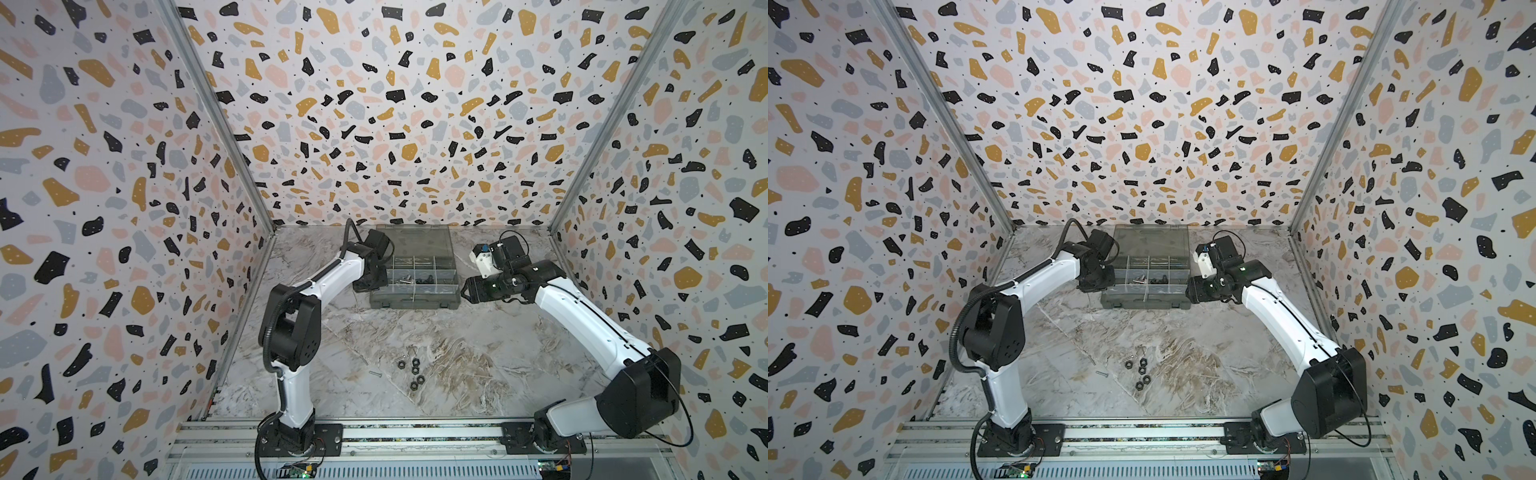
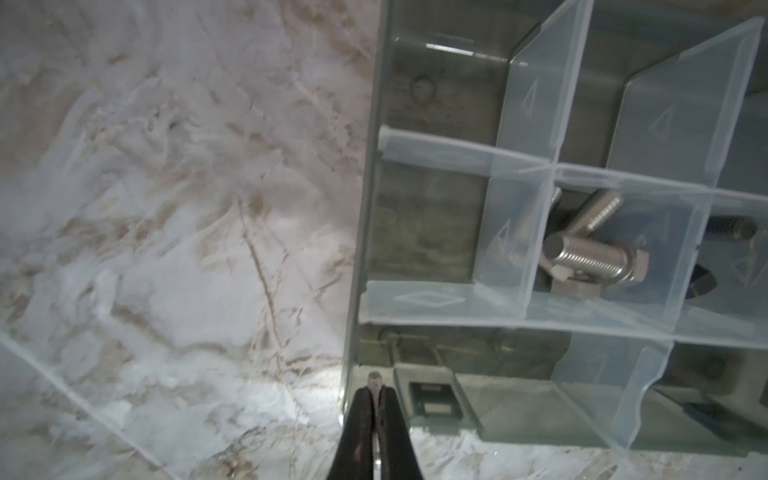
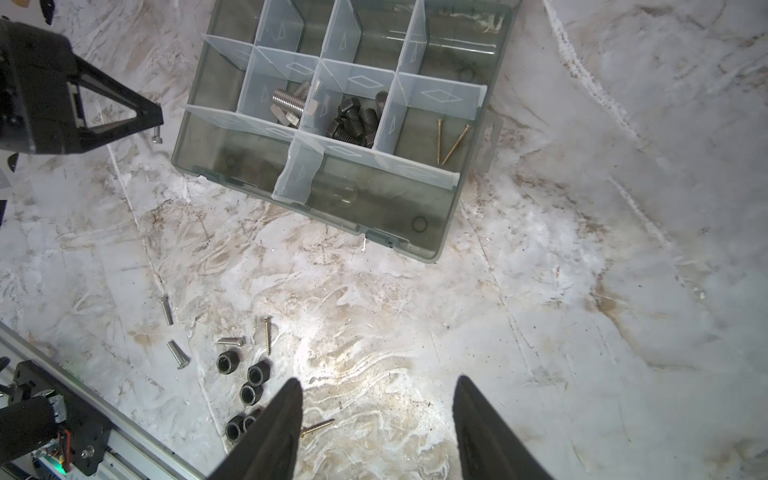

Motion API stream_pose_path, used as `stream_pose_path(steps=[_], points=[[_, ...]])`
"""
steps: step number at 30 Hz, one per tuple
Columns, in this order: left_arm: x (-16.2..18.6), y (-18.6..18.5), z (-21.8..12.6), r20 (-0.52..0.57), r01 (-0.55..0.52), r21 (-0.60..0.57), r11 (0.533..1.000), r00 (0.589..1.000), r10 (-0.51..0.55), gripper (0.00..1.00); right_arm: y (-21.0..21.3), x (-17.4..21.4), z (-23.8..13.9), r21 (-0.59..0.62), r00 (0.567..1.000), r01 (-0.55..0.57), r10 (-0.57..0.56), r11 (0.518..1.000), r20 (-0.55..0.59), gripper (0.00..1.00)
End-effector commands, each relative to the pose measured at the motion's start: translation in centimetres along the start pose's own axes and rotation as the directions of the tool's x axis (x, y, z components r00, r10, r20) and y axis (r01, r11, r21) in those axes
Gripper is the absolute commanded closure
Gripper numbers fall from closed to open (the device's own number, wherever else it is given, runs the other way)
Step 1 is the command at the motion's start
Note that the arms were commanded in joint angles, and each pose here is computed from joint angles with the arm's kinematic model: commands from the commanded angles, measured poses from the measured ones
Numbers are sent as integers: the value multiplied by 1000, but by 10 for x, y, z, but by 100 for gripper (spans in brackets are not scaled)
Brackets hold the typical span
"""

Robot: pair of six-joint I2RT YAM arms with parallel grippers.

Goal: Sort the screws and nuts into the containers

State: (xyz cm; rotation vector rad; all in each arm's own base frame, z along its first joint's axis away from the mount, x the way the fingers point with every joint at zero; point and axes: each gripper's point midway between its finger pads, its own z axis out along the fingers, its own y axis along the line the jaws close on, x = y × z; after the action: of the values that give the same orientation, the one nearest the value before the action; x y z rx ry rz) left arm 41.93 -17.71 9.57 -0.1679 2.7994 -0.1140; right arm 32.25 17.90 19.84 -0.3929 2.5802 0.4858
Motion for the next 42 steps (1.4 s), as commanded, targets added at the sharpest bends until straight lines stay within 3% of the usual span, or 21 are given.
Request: stream_pose_path(steps=[1, 12, 19, 23, 27, 31, 38, 42], points=[[-24, -14, 1, 39, -9, 34, 999, 999, 8, 100, -4, -7, -10, 38, 1000, 9, -9, 999, 1, 40], [-49, -34, 31, 35, -21, 76, 997, 999, 18, 99, -12, -9, -16, 92, 1000, -5, 6, 996, -10, 40], [-45, -33, 19, 21, -53, 83, 995, 998, 51, 72, -13, -9, -16, 98, 1000, -19, 20, 995, -6, 40], [-34, -24, -3, 32, -63, 85, 994, 998, 61, 68, -10, -7, -13, 85, 1000, -20, 21, 996, -11, 40], [-3, -7, -25, 11, -115, 90, 989, 993, 114, 65, -2, -6, -7, 61, 1000, 0, 2, 998, -24, 40], [52, 22, -36, -74, -159, 70, 985, 984, 164, 61, 9, -3, 0, 36, 999, 32, -30, 999, -43, 40], [140, 50, -43, -154, -163, 71, 984, 973, 172, 59, 34, 4, 14, -17, 993, 92, -93, 996, -72, 40], [178, 71, -35, -211, -96, 29, 995, 972, 100, 59, 47, 7, 19, -40, 988, 126, -129, 991, -84, 40]])
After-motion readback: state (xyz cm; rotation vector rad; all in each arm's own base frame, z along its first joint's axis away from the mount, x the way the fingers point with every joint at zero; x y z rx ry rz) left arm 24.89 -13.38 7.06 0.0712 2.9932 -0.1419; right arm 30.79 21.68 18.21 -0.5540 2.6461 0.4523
